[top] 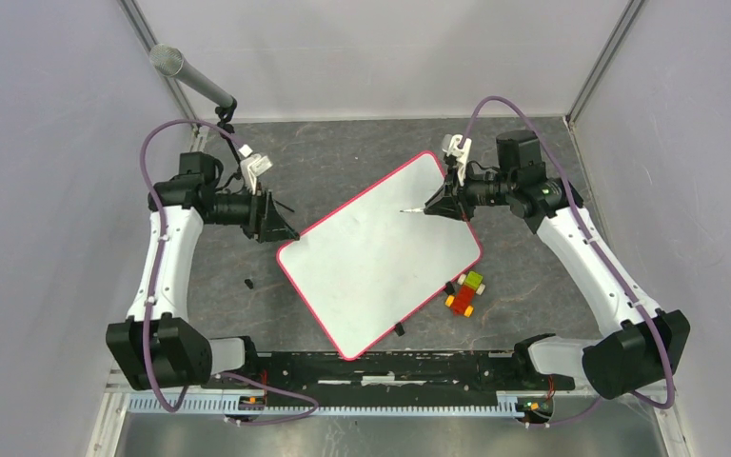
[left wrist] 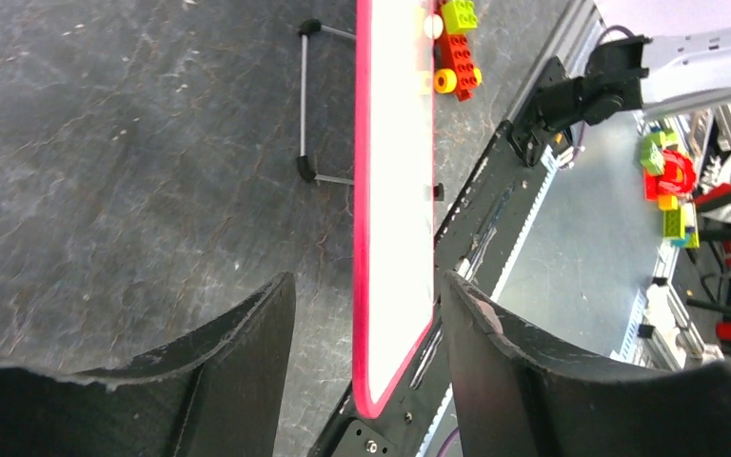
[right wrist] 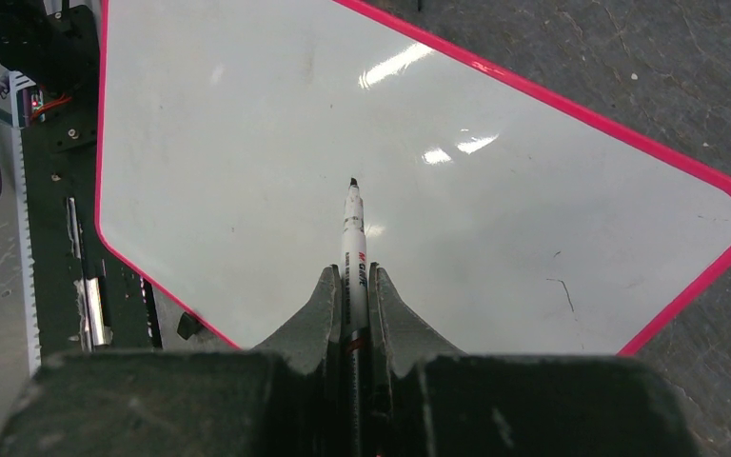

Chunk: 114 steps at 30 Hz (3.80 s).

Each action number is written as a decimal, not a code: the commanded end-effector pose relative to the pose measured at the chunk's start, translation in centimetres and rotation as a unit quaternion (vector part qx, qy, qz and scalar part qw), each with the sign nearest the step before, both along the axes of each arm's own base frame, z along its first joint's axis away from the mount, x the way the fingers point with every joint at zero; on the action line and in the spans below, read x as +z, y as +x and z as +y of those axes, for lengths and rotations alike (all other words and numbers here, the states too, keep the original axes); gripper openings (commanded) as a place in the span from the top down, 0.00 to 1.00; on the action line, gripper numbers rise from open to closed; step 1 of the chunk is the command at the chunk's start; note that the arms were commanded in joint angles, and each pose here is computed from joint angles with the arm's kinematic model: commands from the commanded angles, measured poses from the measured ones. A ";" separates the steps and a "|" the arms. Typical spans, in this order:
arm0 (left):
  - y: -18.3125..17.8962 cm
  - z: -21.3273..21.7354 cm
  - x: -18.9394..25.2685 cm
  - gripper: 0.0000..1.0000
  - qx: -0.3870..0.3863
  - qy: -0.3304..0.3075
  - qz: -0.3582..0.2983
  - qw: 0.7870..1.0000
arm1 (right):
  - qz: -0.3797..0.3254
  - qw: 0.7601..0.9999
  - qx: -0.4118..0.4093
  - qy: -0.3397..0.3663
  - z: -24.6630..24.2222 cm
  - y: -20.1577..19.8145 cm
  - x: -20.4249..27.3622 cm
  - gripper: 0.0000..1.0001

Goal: Write a sentence on the whiteboard
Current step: Adjust the whiteboard at the center of the board, then hold the whiteboard on the whiteboard stand.

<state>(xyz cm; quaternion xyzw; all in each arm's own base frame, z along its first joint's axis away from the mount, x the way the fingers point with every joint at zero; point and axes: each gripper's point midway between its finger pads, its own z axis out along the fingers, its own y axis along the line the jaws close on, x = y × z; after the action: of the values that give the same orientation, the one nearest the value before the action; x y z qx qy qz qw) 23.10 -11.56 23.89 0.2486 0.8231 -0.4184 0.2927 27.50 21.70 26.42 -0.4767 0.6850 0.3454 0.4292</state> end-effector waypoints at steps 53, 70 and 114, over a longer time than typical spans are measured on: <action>4.8 -5.5 -1.3 0.39 -0.070 0.036 -0.021 0.997 | -0.035 0.999 0.025 0.006 1.7 -1.7 1.1 1.00; 2.1 -3.3 0.8 0.16 0.048 -0.070 0.046 0.995 | -0.101 0.994 0.040 0.014 8.5 -2.1 2.2 1.00; 2.2 -3.8 -1.5 0.73 0.053 -0.108 0.083 0.989 | -0.134 0.987 0.087 -0.010 17.3 -5.9 2.0 1.00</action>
<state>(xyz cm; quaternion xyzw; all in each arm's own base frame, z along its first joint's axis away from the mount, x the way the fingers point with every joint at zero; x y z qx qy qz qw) 25.35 -15.11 21.72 0.1122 0.8149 -0.5057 0.2601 21.10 38.49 26.48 -0.5910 0.5900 0.3076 0.4561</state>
